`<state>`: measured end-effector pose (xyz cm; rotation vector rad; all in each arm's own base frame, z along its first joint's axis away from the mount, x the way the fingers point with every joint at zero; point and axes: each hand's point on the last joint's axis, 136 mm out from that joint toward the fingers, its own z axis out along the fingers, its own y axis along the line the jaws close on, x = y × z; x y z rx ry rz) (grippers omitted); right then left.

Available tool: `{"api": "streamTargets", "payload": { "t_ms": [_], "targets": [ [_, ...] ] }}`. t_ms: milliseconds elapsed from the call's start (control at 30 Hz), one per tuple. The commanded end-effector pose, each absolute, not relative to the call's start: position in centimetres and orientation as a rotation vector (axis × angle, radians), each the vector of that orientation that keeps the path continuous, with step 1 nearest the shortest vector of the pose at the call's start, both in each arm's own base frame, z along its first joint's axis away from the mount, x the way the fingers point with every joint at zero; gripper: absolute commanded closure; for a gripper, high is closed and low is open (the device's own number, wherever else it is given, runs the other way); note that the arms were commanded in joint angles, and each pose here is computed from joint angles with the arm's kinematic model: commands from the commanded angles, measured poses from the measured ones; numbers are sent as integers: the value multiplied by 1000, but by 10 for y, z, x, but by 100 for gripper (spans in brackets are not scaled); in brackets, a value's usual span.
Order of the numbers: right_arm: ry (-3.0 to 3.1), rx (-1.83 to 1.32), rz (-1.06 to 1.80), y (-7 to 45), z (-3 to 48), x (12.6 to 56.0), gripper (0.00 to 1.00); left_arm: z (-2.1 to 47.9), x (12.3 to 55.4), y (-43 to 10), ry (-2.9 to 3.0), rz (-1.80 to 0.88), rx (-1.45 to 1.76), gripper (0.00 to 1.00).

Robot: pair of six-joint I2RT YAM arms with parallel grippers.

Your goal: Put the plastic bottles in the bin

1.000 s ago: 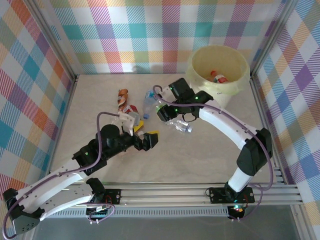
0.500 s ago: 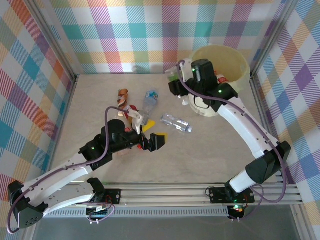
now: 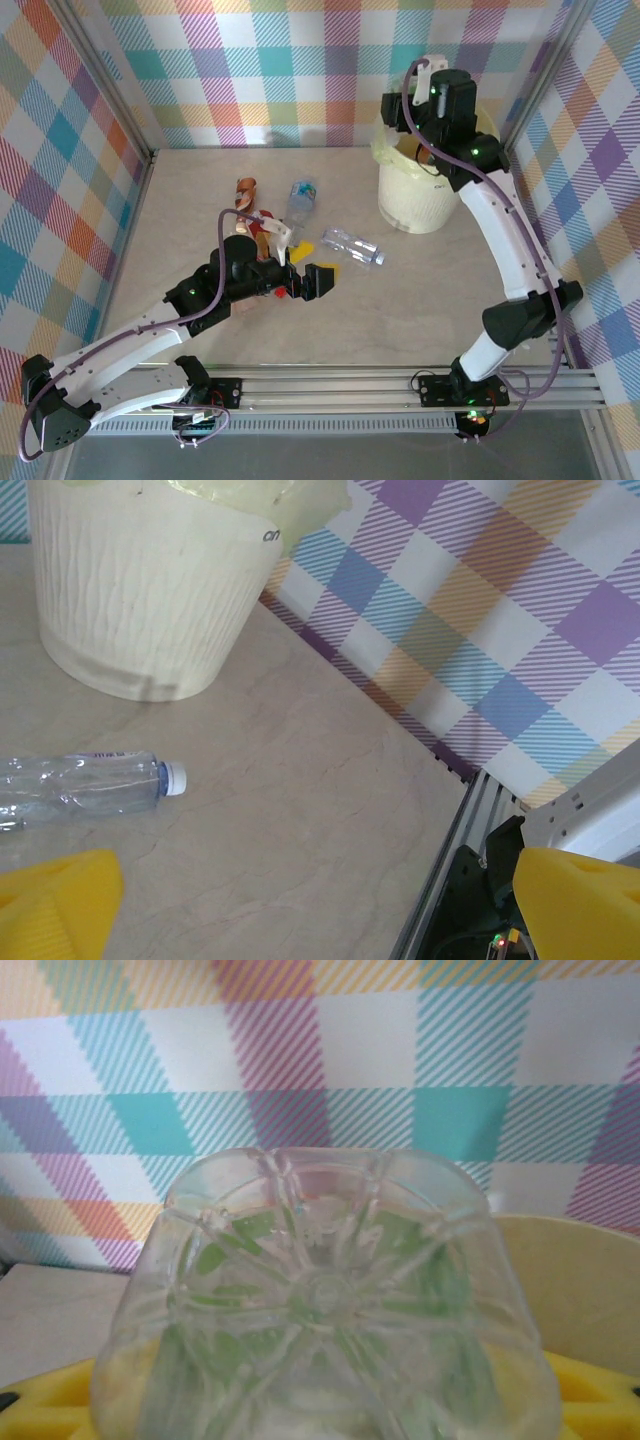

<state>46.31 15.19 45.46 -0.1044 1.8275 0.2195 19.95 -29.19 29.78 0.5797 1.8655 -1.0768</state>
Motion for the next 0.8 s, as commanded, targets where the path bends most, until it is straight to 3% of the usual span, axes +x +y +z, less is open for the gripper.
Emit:
{"api": "streamTargets", "payload": {
  "t_ms": [0, 367, 767],
  "targets": [
    [1872, -15, 157, 132, 443, 483, 39, 310, 198, -293, 1849, -1094, 567, 0],
    [1966, 59, 69, 97, 405, 515, 44, 309, 196, -286, 1849, -1065, 569, 0],
    [2199, -52, 167, 105, 340, 522, 44, 301, 197, -287, 1884, -1049, 587, 0]
  ]
}}
